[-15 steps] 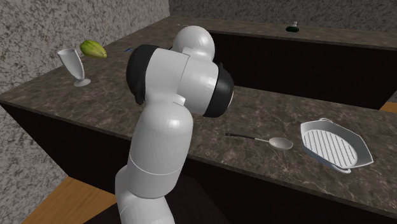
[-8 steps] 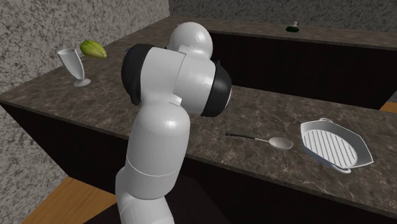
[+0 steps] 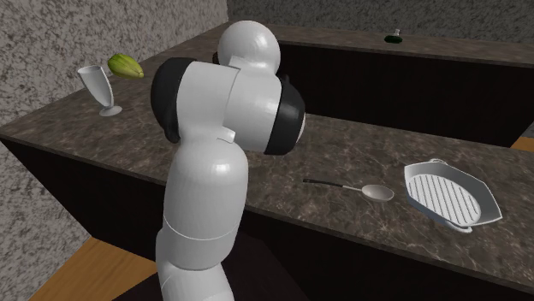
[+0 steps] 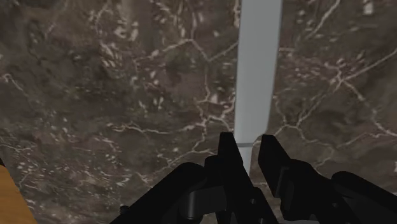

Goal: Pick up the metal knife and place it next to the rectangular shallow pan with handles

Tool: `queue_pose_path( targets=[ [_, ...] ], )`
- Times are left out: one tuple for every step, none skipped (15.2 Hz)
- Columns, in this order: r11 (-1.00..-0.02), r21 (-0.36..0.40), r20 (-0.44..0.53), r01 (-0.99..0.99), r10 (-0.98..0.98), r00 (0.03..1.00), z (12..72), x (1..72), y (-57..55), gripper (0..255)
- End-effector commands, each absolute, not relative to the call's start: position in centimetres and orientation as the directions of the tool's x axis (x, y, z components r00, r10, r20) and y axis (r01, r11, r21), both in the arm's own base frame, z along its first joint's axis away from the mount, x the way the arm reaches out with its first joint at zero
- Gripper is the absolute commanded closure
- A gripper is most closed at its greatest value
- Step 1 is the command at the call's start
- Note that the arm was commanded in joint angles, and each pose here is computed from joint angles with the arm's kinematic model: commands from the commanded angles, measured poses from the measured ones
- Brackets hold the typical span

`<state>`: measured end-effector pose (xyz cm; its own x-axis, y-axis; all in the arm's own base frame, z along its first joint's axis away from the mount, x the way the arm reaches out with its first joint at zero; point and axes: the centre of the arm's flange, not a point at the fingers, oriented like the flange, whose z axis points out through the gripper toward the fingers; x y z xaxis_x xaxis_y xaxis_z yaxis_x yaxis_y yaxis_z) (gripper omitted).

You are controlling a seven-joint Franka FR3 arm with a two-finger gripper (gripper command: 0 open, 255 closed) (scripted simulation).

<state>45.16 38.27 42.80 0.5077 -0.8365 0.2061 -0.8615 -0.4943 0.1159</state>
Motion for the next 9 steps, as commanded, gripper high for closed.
queue_pose_path(
  targets=[
    [-0.494,0.116,0.206,-0.861,-0.836,0.508,44.0,45.3,38.2,255],
    [-0.494,0.116,0.206,-0.861,-0.836,0.508,44.5,45.3,38.2,255],
    [-0.494,0.116,0.206,-0.861,-0.836,0.508,45.0,45.3,38.2,255],
    [-0.494,0.116,0.206,-0.861,-0.836,0.508,45.6,45.3,38.2,255],
    [-0.494,0.116,0.206,-0.861,-0.836,0.508,46.1,45.3,38.2,255],
    [-0.494,0.116,0.206,-0.861,-0.836,0.508,46.6,45.3,38.2,255],
    [-0.494,0.116,0.206,-0.861,-0.836,0.508,47.2,45.3,38.2,255],
    [-0.494,0.116,0.206,-0.861,-0.836,0.508,47.5,45.3,38.2,255],
    [-0.494,0.116,0.206,-0.861,-0.836,0.508,47.5,45.8,37.0,255]
  ],
)
